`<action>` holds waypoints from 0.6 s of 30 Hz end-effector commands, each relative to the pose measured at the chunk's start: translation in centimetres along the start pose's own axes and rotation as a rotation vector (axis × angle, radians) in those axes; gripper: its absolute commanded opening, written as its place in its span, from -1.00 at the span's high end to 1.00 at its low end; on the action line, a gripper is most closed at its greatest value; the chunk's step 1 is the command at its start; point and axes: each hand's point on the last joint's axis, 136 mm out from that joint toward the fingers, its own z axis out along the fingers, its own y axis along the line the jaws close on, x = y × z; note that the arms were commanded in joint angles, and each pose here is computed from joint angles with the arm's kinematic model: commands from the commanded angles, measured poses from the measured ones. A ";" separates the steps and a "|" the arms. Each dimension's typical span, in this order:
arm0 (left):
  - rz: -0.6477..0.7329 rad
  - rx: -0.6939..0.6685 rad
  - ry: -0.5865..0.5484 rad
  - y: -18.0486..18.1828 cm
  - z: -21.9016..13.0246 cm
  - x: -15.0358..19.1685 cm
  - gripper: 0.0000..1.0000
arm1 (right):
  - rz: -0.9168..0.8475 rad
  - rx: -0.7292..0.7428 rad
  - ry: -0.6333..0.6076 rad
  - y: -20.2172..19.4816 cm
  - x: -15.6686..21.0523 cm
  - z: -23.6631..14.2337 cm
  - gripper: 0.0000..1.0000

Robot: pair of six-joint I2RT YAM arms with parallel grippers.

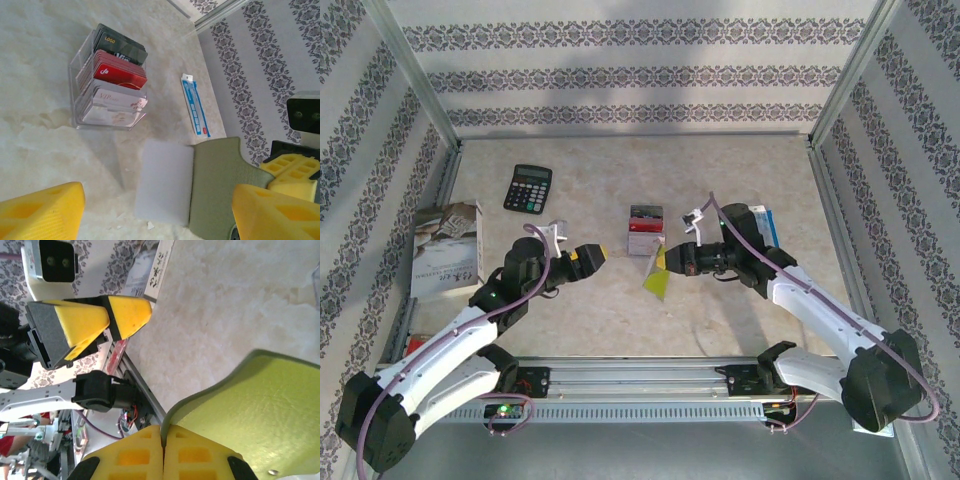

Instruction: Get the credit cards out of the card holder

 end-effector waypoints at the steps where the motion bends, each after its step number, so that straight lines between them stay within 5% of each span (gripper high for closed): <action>1: -0.050 -0.047 0.021 1.6 -0.2 0.9 -0.57 | -0.012 -0.052 0.038 1.5 0.4 0.4 1.00; 18: -0.199 -0.160 -0.039 5.2 -1.9 0.0 -0.62 | 0.012 -0.198 0.152 5.4 1.9 6.2 1.00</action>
